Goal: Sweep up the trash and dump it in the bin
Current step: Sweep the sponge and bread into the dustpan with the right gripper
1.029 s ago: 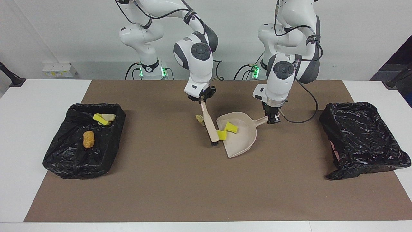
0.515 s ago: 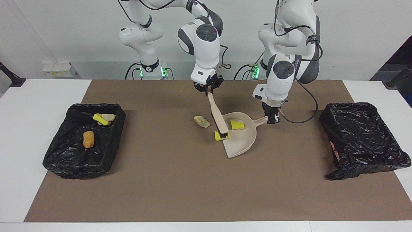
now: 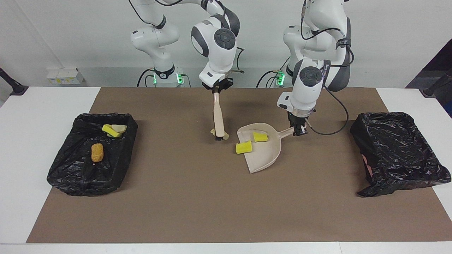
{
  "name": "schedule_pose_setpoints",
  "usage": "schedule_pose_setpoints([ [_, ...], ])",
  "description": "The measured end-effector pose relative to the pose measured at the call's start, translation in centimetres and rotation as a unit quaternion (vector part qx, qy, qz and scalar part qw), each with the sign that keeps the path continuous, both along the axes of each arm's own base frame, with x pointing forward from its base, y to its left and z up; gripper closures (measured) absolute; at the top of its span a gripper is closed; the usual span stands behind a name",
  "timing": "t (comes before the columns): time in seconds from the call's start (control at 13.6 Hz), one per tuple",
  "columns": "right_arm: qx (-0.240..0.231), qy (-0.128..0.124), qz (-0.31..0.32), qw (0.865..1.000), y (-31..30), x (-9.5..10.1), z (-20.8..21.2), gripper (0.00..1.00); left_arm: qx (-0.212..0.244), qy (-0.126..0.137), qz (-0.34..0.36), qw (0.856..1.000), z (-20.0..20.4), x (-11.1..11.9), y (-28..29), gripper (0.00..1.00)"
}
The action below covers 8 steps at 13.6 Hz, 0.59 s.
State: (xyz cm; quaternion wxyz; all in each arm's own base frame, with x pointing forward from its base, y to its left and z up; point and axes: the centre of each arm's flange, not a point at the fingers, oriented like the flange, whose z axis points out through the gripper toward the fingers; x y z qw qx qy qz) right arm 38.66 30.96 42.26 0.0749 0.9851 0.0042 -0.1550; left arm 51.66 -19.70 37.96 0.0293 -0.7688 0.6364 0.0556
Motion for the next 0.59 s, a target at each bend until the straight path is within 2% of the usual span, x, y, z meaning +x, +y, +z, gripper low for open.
schedule_pose_setpoints([
  [0.29, -0.003, -0.031, -0.058, 0.998, -1.3, -0.5, -2.6, 0.74, 0.000, 0.000, 0.000, 1.000, 0.0, 0.0, 0.0, 0.69],
  [0.59, 0.042, -0.062, -0.059, 0.995, 2.0, 0.1, -5.8, 0.74, 0.000, -0.001, 0.000, 1.000, 0.0, 0.0, 0.0, 0.69],
])
